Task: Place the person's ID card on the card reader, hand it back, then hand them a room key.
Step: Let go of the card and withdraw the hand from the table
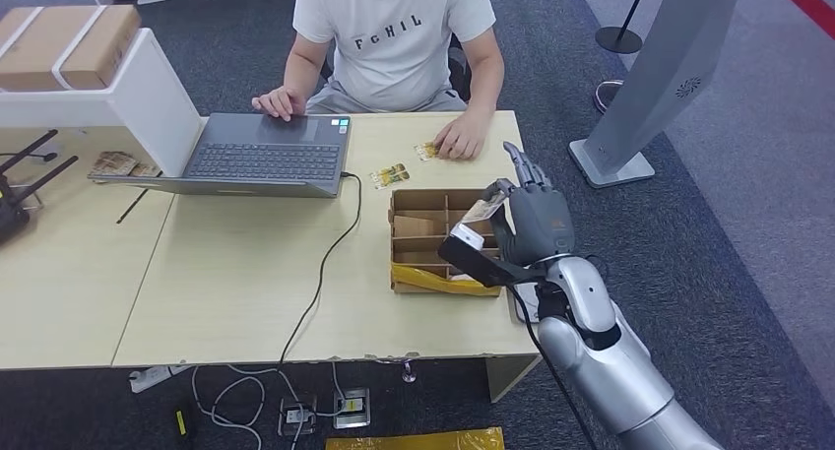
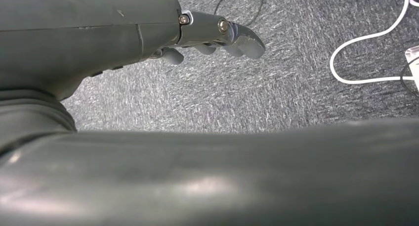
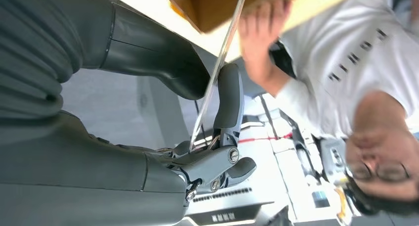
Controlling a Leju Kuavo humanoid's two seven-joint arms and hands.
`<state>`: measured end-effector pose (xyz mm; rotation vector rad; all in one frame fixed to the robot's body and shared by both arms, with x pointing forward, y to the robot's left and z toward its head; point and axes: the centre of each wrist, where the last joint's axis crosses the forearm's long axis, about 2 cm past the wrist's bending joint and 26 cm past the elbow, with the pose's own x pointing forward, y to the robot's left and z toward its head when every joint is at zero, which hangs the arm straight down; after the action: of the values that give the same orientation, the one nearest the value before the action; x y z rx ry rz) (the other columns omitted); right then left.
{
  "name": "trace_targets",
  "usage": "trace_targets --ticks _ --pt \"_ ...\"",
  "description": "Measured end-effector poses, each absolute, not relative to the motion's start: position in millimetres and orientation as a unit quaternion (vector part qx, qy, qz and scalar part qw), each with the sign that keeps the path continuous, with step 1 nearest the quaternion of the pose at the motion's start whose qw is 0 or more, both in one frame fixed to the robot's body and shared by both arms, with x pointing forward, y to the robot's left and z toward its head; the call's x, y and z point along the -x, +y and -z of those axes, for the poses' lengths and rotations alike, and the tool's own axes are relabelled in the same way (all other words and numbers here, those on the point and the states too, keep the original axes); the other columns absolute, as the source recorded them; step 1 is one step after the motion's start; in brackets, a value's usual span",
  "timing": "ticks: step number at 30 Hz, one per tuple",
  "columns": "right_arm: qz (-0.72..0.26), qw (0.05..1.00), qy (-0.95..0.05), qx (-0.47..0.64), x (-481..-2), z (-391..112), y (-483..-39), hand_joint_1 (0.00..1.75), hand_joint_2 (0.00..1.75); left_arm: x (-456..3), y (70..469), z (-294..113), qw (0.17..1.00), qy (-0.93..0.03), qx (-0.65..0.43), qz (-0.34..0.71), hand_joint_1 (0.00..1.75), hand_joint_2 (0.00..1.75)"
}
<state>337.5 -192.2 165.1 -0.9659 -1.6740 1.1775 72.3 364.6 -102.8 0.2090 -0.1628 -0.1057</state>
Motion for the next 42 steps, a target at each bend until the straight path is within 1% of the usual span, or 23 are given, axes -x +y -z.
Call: trace_targets --ticks 6,19,25,29,34,42 --pt "-0.453 0.415 -0.691 0.38 -338 -180 -190 1.75 1.75 -72 364 103 0.99 -0.081 -0.105 0.05 0.0 0.0" --pt "-0.436 0.424 -0.697 0.381 -340 -184 -191 1.75 1.75 -72 365 103 0.99 -0.081 -0.107 0.046 0.0 0.0" --pt "-0.441 0.356 -0.672 0.477 -373 -207 -209 1.75 1.75 -73 365 103 0.989 -0.082 -0.107 0.056 0.0 0.0" --pt "-0.449 0.333 -0.644 0.522 -402 -224 -225 1.75 1.75 -74 364 102 0.988 -0.084 -0.107 0.068 0.0 0.0" --pt "-0.457 0.332 -0.606 0.56 -431 -236 -242 1.75 1.75 -82 363 101 0.987 -0.089 -0.104 0.085 0.0 0.0" --pt "-0.47 0.354 -0.569 0.573 -444 -222 -258 1.75 1.75 -87 362 100 0.986 -0.088 -0.1 0.101 0.0 0.0"
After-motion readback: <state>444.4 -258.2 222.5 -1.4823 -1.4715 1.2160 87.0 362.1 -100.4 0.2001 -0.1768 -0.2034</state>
